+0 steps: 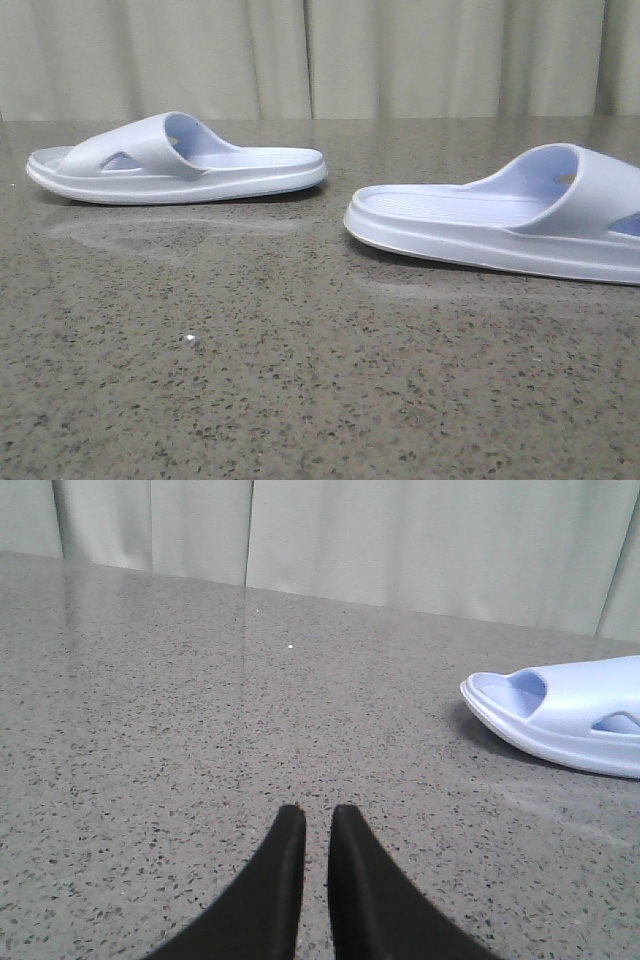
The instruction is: Insert blue slippers together front up
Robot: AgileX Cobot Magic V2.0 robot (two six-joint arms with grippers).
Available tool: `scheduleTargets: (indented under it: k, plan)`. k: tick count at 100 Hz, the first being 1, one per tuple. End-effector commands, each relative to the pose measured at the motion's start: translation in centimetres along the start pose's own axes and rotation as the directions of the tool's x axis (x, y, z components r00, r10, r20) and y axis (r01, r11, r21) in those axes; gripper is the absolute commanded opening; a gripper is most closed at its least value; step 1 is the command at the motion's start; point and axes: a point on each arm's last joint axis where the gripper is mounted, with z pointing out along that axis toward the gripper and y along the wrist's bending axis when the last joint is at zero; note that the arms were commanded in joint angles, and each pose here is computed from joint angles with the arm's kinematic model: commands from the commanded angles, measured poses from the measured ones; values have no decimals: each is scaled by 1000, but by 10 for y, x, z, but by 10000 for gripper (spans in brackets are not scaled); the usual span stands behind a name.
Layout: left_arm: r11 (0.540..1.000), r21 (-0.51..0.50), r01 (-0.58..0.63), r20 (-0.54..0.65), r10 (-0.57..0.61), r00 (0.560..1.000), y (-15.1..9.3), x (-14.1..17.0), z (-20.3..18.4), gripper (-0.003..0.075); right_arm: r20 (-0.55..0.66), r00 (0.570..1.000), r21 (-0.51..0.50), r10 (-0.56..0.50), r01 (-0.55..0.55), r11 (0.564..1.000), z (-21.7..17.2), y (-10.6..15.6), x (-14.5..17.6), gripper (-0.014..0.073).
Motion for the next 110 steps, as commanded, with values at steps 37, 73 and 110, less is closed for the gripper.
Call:
scheduleTargets:
  k: [37, 73, 110]
  plan:
    - [1000, 2, 9, 94, -9, 996, 0, -5, -2, 15, 67, 998, 22, -12, 10, 1000, 0, -1, 0, -80]
    - [1000, 2, 9, 94, -9, 996, 0, -5, -2, 15, 64, 995, 35, -72, 70, 997, 0, -2, 0, -80]
    - [1000, 2, 9, 94, -9, 996, 0, -5, -2, 15, 146, 986, 50, -75, 68, 996, -1, -3, -8, -80]
